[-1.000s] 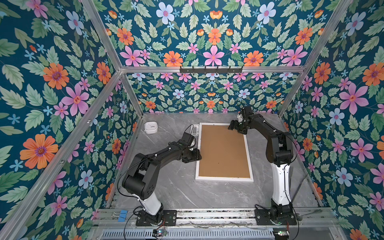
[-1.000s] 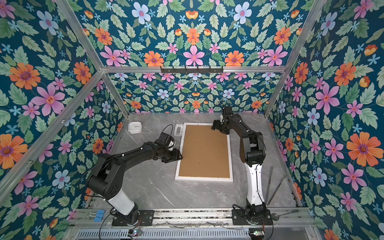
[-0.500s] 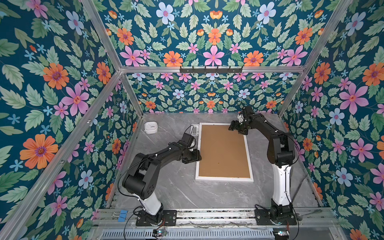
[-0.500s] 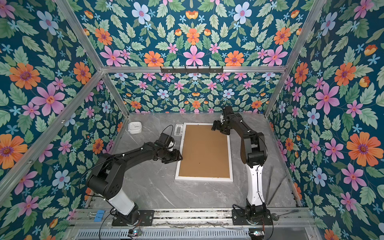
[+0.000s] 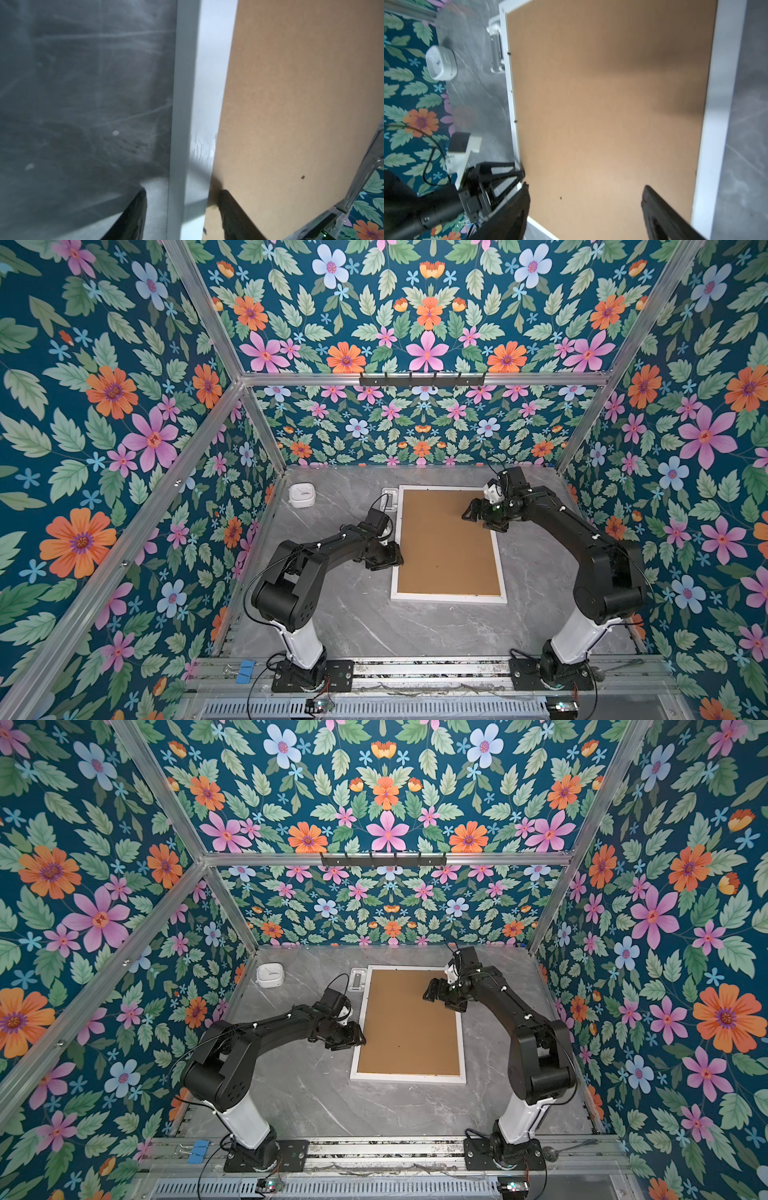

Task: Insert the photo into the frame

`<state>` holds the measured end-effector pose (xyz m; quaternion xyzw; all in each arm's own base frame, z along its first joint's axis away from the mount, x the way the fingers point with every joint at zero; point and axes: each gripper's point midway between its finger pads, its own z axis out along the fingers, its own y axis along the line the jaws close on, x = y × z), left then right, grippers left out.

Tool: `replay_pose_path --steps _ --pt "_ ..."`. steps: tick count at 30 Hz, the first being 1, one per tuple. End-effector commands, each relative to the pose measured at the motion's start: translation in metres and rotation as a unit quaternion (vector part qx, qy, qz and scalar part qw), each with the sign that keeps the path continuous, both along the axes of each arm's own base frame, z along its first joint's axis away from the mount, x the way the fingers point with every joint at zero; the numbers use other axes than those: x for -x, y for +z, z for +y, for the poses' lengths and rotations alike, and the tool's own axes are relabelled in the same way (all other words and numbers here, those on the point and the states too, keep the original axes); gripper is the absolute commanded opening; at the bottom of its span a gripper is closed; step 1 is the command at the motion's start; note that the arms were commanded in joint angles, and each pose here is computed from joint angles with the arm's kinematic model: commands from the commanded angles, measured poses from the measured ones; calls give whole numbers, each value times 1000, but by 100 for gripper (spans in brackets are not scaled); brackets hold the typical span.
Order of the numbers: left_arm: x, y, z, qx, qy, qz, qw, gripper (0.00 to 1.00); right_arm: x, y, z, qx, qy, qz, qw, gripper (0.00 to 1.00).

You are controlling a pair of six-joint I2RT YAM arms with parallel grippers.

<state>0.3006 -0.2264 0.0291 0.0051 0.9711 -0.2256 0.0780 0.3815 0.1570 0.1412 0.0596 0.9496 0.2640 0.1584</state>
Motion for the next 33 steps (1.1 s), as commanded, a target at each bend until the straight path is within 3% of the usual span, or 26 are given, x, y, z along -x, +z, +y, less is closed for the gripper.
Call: replay_pose_path --steps 1,7,13,18,33 --pt "5 -11 11 -31 8 16 999 55 22 5 1 -2 -5 -1 1000 84" --pt "4 -9 11 -34 8 13 999 55 78 8 19 1 26 23 999 84" --pt "2 4 10 -26 11 1 1000 61 143 -5 47 45 68 60 995 85" --pt "1 12 9 -21 9 -5 1000 64 177 -21 72 40 86 93 991 85" --pt "2 16 8 -14 12 -12 1000 70 202 -68 110 63 108 159 979 86"
